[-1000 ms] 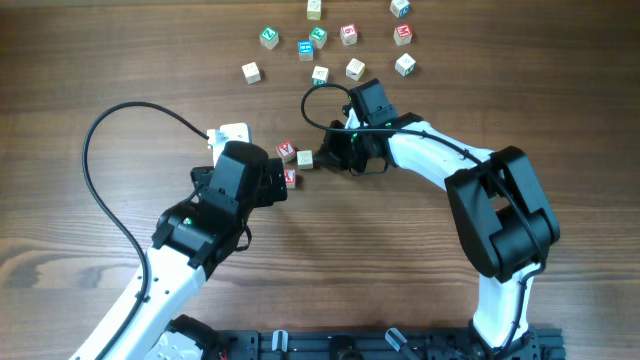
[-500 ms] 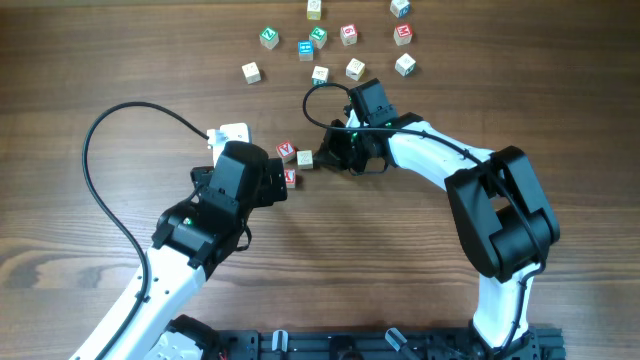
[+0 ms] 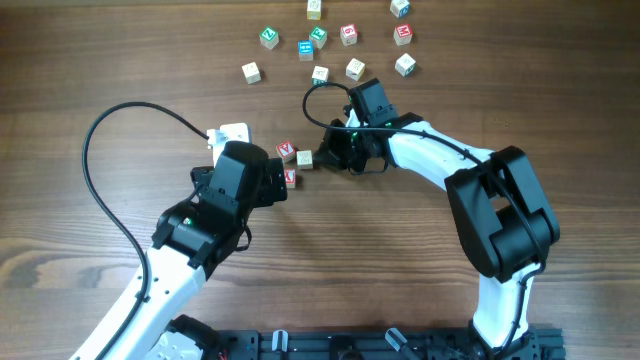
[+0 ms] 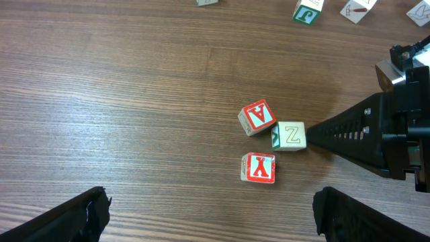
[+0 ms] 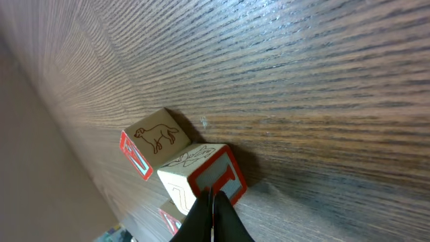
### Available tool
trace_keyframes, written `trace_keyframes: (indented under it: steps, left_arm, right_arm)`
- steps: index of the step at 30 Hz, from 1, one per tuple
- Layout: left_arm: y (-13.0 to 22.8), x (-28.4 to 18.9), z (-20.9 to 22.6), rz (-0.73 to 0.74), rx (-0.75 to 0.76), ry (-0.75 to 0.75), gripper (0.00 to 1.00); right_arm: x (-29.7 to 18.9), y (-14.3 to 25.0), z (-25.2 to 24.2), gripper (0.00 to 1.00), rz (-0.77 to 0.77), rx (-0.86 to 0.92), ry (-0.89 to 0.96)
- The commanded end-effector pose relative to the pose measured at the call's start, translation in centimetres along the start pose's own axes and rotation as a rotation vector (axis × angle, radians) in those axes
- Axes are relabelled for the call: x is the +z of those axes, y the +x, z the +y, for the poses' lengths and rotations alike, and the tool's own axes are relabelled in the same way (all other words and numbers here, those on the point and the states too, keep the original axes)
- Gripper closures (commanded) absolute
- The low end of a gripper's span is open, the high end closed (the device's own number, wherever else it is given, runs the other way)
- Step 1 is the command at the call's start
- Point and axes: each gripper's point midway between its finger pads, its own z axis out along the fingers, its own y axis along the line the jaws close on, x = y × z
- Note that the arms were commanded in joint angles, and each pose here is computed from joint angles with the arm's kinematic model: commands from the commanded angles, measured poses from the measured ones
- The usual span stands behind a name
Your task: Form a circle
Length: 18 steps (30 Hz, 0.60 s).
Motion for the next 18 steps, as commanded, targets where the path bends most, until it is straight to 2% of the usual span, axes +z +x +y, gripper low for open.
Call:
trace_keyframes:
  steps: [1,13,16,18]
  left_arm:
    - [-0.4,-0.1,0.2,-0.012,-0.021,-0.014,0.0]
    - [-0.4,-0.1,0.2,-0.012,-0.021,-0.014,0.0]
    - [-0.4,-0.1,0.2,-0.012,-0.021,-0.014,0.0]
    - [-0.4,-0.1,0.2,-0.012,-0.021,-0.014,0.0]
  right_arm:
    - [0.6,0.3,-0.7,0.95,0.025,0.026,0.001]
    - [0.5,-0.4,-0.4,0.96,-0.004,0.002,-0.006]
    - [-0.2,-1.7,0.2,0.96,-0.024,-0.025,-0.055]
    - [-1.0,-3.5,-1.2,0.96,-0.084,-0.001,-0.017]
